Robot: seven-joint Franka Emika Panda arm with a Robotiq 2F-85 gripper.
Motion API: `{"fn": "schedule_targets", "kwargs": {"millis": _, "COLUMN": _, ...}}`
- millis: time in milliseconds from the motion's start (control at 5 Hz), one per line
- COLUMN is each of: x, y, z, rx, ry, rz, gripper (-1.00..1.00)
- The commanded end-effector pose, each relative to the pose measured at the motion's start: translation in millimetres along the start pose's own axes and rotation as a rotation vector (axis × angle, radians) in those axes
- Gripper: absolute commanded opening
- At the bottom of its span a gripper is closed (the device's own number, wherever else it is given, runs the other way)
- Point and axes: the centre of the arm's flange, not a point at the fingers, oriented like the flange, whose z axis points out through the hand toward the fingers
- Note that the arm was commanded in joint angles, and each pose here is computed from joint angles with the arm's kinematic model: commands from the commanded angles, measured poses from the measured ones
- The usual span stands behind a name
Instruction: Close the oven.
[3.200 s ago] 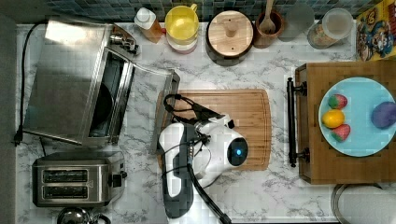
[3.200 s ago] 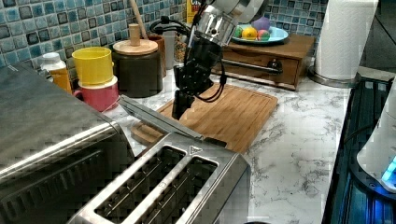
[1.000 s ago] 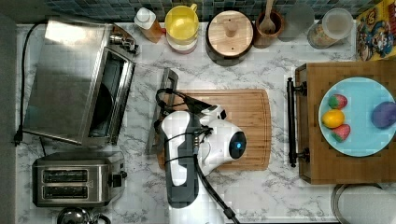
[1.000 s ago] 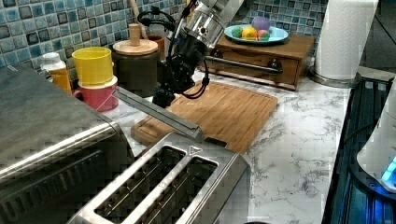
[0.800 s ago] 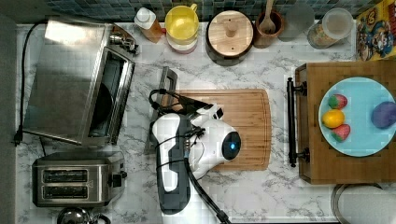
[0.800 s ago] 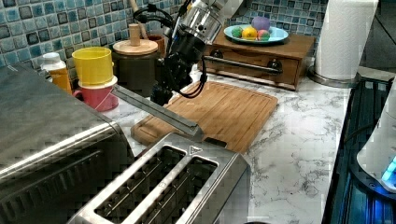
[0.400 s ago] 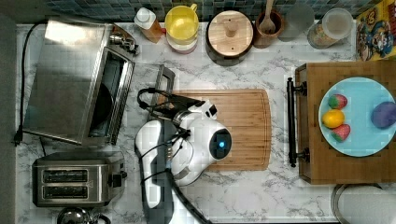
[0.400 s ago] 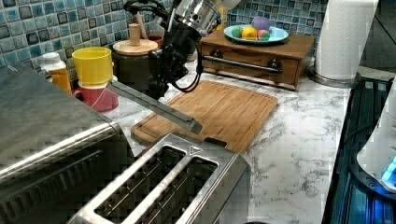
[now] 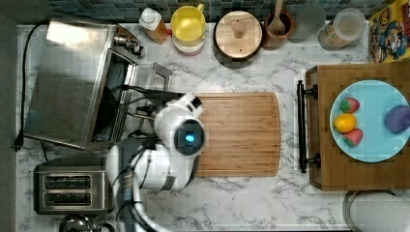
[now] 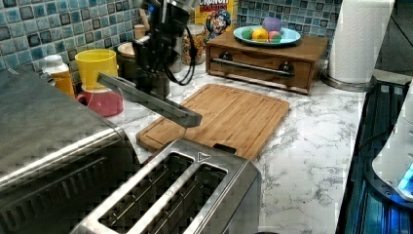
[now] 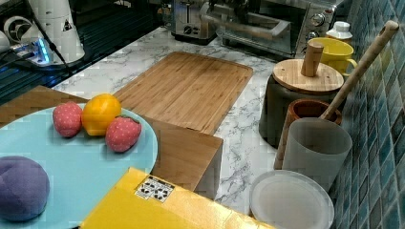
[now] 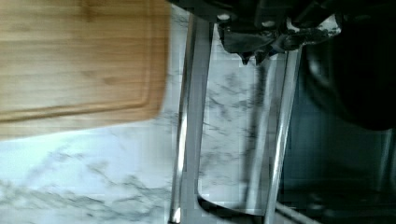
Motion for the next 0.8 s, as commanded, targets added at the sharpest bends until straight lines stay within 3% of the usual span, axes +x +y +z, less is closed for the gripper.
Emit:
{"fn": "schedule_targets", "kwargs": {"millis": 200, "x": 28, "y": -228, "z": -93, "rx": -0.032, "ry": 0.184, "rz": -0.112, "gripper": -1.0}}
{"fn": "schedule_targets", "kwargs": {"millis": 400, "x": 14, "y": -236, "z": -113, "rx": -0.098, "ry": 0.277, "rz": -0.037, "gripper": -1.0}}
{"fn": "schedule_targets", "kwargs": {"millis": 600, "x": 14, "y": -239, "z": -123, "rx": -0.161, "ry": 0.276, "rz": -0.007, "gripper": -1.0}}
{"fn": "schedule_targets", "kwargs": {"millis": 800, "x": 15, "y": -239, "z": -123, "rx": -0.162, "ry": 0.276, "rz": -0.007, "gripper": -1.0}}
